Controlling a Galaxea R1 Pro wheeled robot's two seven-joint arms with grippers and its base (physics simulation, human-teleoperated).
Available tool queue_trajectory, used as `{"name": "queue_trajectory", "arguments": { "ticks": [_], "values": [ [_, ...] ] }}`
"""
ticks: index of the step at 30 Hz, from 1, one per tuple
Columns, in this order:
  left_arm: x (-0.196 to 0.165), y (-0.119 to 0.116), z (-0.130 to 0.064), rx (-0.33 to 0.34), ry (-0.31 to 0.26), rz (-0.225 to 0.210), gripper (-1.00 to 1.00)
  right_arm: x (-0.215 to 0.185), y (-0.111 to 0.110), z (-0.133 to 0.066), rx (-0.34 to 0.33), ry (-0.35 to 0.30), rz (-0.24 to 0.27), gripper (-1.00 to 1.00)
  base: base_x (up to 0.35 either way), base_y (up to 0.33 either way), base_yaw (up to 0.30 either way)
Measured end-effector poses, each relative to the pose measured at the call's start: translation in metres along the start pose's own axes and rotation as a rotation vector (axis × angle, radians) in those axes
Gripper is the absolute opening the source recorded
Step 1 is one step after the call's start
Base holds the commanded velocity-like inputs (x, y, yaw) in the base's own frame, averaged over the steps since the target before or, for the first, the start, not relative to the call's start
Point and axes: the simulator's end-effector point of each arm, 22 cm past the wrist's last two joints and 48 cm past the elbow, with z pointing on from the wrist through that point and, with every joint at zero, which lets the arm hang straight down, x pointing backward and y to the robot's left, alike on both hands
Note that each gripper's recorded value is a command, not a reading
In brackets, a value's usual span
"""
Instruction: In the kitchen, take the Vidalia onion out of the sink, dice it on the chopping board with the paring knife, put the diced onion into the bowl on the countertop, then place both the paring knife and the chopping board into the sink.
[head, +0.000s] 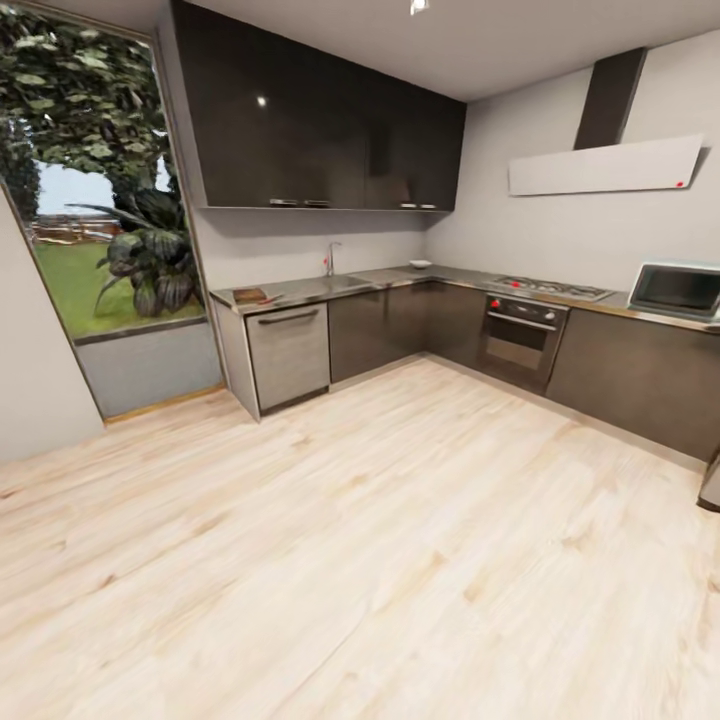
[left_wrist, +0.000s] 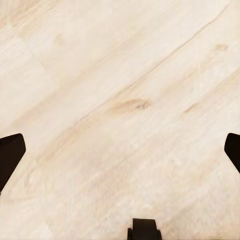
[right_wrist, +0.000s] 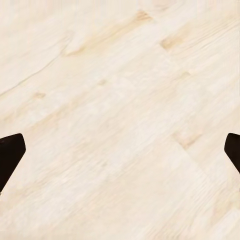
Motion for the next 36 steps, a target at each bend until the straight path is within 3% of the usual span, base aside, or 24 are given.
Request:
{"name": "queue_trajectory", "arguments": {
  "ticks": [36],
  "values": [
    [0.004,-0.0025,-0.0003,0.003,0.008,-0.002,1.0,0.0,-0.0004,0.0,0.001,0.0,0.001,1.0,0.319,0.0,0.0]
  ]
}}
